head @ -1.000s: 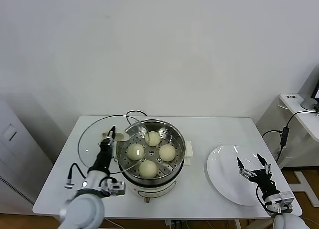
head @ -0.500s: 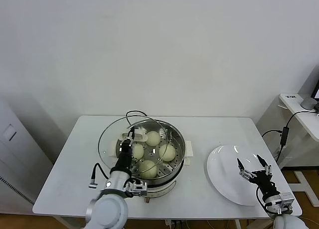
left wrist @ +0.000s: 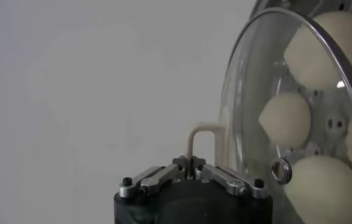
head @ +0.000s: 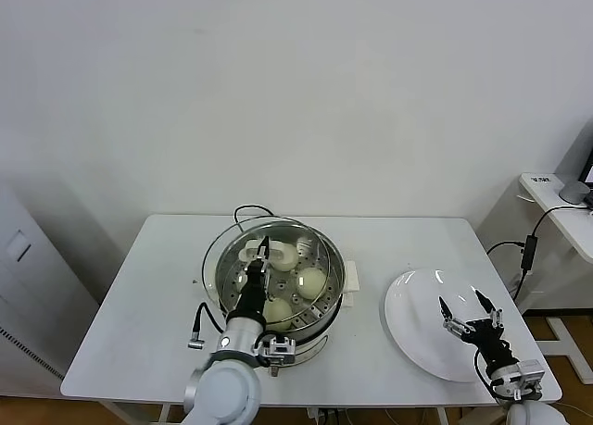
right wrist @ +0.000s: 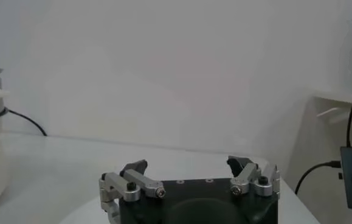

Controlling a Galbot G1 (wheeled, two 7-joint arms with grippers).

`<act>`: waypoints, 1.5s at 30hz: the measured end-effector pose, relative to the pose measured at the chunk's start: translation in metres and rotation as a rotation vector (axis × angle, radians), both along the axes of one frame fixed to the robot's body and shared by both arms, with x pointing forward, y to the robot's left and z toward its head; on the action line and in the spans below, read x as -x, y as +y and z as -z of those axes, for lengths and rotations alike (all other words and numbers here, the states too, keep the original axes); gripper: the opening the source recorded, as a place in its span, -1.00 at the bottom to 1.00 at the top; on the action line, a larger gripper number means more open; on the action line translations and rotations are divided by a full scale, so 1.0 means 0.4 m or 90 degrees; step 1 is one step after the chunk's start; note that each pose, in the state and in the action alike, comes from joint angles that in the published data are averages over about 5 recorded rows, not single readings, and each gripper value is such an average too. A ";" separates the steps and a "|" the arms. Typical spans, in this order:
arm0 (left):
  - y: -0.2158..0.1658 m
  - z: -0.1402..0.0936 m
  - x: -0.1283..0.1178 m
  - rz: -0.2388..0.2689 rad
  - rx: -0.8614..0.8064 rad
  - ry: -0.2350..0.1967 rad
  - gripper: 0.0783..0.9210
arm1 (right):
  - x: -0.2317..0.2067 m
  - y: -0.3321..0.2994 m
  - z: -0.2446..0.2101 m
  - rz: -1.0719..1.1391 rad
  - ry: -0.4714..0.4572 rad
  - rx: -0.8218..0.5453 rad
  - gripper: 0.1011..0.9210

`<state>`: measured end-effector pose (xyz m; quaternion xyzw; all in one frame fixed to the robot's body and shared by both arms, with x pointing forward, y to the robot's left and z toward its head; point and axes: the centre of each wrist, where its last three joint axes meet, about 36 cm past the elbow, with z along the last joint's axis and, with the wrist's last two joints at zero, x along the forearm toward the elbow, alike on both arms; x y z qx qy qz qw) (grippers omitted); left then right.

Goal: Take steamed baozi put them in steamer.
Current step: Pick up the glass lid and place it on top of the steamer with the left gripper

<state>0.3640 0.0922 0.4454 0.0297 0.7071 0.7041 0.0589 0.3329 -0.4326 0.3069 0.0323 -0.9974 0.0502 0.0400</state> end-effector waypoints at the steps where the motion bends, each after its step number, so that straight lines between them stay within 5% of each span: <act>1: -0.004 0.001 0.000 0.001 0.001 0.001 -0.94 | 0.001 -0.001 0.000 0.000 0.000 0.000 0.76; 36: -0.051 0.055 -0.014 0.007 0.010 0.026 -0.93 | 0.018 -0.012 0.004 0.004 0.003 0.004 0.76; 45: -0.023 0.050 0.005 0.008 0.035 0.041 -0.45 | 0.026 -0.019 0.011 0.006 0.005 0.005 0.76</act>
